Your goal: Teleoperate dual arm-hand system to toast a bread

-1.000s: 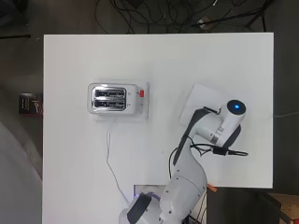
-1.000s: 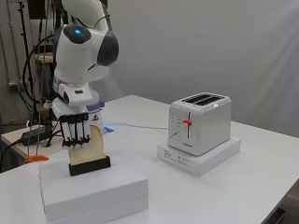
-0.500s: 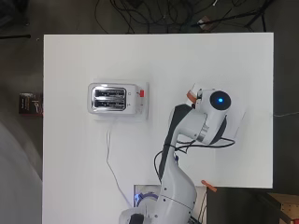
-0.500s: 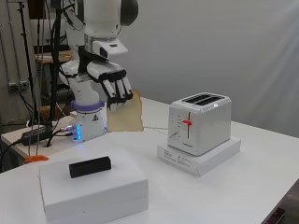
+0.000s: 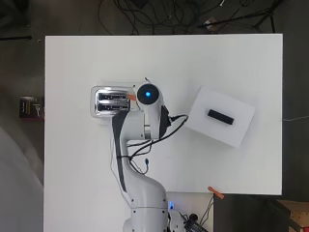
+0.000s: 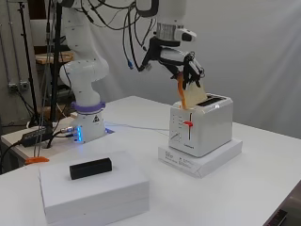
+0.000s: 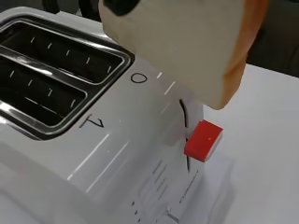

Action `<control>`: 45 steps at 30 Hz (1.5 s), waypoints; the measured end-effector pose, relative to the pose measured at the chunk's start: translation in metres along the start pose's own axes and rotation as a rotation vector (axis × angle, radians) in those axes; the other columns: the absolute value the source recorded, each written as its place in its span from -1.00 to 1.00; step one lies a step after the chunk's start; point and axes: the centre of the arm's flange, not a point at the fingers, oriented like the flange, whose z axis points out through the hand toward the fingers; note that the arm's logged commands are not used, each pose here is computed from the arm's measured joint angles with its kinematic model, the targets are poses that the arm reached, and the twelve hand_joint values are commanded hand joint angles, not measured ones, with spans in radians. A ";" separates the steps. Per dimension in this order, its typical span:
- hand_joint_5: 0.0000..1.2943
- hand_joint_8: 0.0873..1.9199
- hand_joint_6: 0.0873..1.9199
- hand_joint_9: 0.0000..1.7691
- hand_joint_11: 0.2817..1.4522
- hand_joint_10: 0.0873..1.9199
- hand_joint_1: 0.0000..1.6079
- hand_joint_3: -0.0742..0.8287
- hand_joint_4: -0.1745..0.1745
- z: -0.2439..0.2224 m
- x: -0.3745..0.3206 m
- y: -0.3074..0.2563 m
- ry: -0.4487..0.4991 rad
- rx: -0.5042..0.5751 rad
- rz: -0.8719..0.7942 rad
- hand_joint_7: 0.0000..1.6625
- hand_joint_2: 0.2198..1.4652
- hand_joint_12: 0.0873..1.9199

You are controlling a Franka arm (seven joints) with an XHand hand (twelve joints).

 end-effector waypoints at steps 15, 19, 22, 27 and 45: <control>0.18 -0.86 0.31 0.57 -0.13 -1.00 0.21 -0.84 0.65 0.008 0.101 0.008 0.021 -0.004 -0.162 0.52 0.59 -0.97; 0.21 -1.00 0.30 0.61 -0.04 -1.00 0.15 -0.84 0.99 0.002 0.120 0.003 0.007 -0.009 -0.199 0.61 0.61 -0.95; 0.18 -0.56 0.26 0.61 -0.07 -1.00 0.41 -0.83 -0.30 0.000 0.154 -0.014 0.000 -0.016 -0.271 0.48 0.52 -0.97; 0.18 -0.67 0.29 0.60 -0.09 -1.00 0.28 -0.83 0.32 -0.001 0.151 -0.016 0.002 -0.017 -0.273 0.48 0.57 -0.99; 0.20 -0.34 0.20 0.59 -0.06 -1.00 0.54 -0.84 -0.93 -0.005 0.103 -0.013 0.052 -0.036 -0.200 0.45 0.46 -1.00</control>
